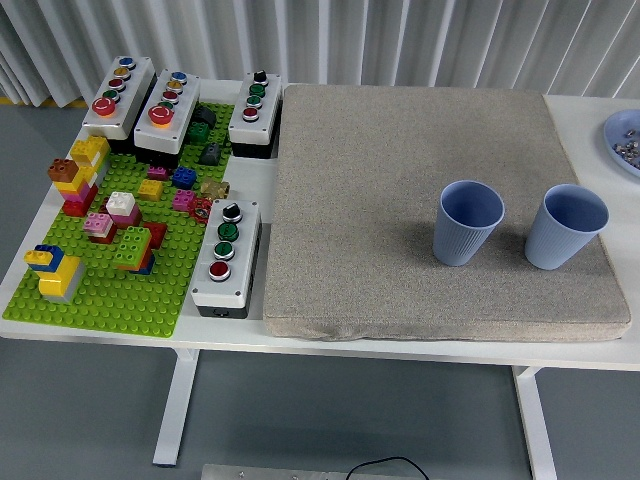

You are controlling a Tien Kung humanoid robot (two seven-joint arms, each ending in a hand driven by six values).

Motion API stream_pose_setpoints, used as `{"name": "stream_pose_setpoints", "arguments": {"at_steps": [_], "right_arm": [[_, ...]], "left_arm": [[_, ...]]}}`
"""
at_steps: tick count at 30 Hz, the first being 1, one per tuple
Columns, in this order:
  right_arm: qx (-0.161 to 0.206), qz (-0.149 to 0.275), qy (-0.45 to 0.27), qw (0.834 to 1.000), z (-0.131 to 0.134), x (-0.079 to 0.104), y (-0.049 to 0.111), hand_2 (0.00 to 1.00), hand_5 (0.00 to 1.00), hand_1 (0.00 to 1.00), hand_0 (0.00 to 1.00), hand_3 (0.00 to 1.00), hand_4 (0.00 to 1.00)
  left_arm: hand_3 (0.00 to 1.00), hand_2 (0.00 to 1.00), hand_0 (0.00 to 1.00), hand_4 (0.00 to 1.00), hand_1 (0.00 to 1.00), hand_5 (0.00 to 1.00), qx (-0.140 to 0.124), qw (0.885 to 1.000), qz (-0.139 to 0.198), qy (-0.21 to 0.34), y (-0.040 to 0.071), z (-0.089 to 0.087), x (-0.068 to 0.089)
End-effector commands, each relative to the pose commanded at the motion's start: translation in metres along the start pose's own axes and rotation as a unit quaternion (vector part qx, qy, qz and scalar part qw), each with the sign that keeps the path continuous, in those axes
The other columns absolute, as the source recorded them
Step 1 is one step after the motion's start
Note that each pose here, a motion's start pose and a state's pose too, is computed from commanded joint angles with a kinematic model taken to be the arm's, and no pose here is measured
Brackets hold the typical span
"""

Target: Pick cup pour cup place

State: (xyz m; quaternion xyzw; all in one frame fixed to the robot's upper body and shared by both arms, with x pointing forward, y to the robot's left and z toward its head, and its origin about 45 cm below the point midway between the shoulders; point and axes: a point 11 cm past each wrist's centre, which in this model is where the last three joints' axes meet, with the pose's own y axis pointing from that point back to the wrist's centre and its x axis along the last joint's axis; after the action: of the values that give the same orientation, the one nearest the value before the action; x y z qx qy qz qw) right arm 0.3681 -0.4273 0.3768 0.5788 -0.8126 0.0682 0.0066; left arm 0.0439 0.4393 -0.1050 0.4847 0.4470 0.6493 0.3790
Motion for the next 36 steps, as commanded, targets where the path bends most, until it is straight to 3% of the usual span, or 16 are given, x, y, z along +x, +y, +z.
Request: {"name": "stream_pose_setpoints", "arguments": {"at_steps": [1,2,8,9,18,36], "right_arm": [[-0.004,-0.007,0.004,1.0,0.003,-0.001,0.002,0.865,0.65,0.808,0.887,0.869,0.844],[-0.006,-0.009,0.005,1.0,0.004,-0.001,0.003,0.869,0.54,0.813,0.887,0.89,0.874],[-0.045,-0.039,0.031,0.998,0.032,0.002,0.018,0.869,0.54,0.813,0.887,0.89,0.874],[-0.05,-0.041,0.034,0.997,0.035,0.003,0.019,0.855,0.465,0.812,0.881,0.914,0.886],[-0.075,-0.039,0.038,0.996,0.053,0.013,0.032,0.853,0.472,0.814,0.882,0.914,0.884],[-0.164,-0.062,0.012,0.984,0.128,-0.004,0.069,0.868,0.416,0.826,0.888,0.933,0.892]], "left_arm": [[0.65,0.798,0.71,0.513,0.731,0.931,0.0,1.0,0.0,0.0,0.0,0.0,0.0],[0.65,0.798,0.71,0.514,0.731,0.932,0.0,1.0,0.0,-0.001,0.0,0.0,0.0],[0.65,0.798,0.71,0.514,0.731,0.932,0.001,1.0,-0.001,0.0,0.0,0.0,-0.001],[0.65,0.798,0.71,0.515,0.731,0.937,0.0,1.0,-0.001,0.0,0.0,0.0,-0.001],[0.65,0.798,0.71,0.514,0.731,0.934,-0.001,1.0,-0.002,-0.002,0.0,0.002,-0.002],[0.652,0.799,0.71,0.513,0.732,0.939,0.006,1.0,-0.004,-0.008,0.0,-0.005,-0.004]]}}
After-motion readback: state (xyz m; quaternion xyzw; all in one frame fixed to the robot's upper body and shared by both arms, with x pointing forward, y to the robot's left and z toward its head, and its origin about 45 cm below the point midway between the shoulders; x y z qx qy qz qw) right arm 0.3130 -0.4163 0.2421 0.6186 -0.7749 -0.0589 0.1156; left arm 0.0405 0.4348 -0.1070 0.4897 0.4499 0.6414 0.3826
